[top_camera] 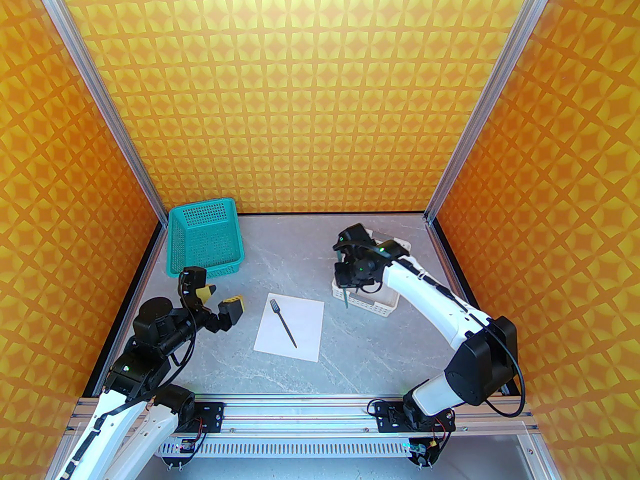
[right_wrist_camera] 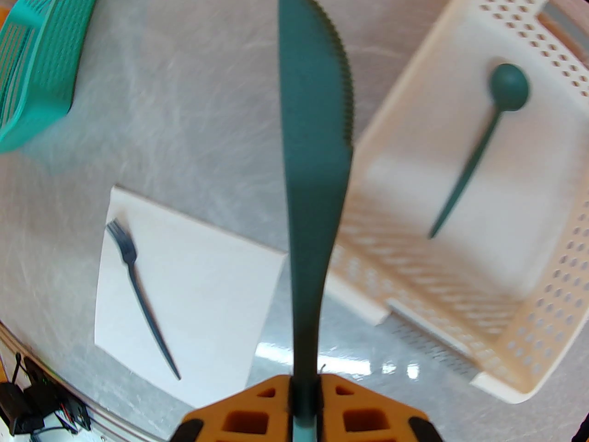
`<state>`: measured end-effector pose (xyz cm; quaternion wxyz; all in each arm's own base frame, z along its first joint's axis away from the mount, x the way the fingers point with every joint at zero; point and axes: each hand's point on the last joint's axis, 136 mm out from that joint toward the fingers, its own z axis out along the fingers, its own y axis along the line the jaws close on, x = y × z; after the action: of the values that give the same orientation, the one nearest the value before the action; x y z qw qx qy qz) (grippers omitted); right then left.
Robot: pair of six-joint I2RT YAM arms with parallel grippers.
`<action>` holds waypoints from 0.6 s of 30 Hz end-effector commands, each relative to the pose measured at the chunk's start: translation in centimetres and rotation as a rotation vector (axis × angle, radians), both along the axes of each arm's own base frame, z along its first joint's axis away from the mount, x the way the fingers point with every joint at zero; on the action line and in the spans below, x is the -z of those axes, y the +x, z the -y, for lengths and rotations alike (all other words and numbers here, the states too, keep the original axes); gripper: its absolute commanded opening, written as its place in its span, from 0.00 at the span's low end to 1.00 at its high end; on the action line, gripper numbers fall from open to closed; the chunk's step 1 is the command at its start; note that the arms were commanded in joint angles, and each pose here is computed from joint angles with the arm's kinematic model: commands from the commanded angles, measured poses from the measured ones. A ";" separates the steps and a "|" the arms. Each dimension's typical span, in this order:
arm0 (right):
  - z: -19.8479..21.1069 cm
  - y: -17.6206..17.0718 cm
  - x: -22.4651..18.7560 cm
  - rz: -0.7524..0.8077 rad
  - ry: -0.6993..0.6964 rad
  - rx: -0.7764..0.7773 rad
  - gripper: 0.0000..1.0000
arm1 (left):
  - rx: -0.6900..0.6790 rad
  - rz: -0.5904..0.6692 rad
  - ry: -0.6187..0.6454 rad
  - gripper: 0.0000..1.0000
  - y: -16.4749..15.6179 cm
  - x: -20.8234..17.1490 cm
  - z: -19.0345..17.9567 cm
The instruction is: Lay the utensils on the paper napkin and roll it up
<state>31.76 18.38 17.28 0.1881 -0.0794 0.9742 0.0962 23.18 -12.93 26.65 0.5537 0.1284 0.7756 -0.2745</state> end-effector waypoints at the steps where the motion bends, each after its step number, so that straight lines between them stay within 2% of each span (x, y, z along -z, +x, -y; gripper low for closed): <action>1: -2.3 -0.9 -0.3 0.015 0.048 -0.052 0.15 | 0.086 0.112 0.008 0.99 -0.7 -1.2 1.2; 4: -4.2 -1.4 0.2 0.013 0.052 -0.111 0.15 | 0.111 0.140 0.059 0.99 -1.1 -1.5 1.4; 8: -6.6 -1.9 0.9 0.006 0.065 -0.174 0.15 | 0.190 0.182 0.186 0.99 -2.5 -1.8 1.6; 12: -8.8 -2.6 2.4 -0.011 0.078 -0.214 0.15 | 0.251 0.216 0.298 0.99 -3.2 -0.8 1.7; 18: -11.4 -4.3 4.9 -0.054 0.056 -0.280 0.15 | 0.322 0.230 0.340 0.99 -3.3 2.2 2.5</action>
<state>28.00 28.55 13.57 0.1578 -0.2018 0.9559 0.1435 20.61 -14.72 26.55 0.5740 0.3258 0.7214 -0.2098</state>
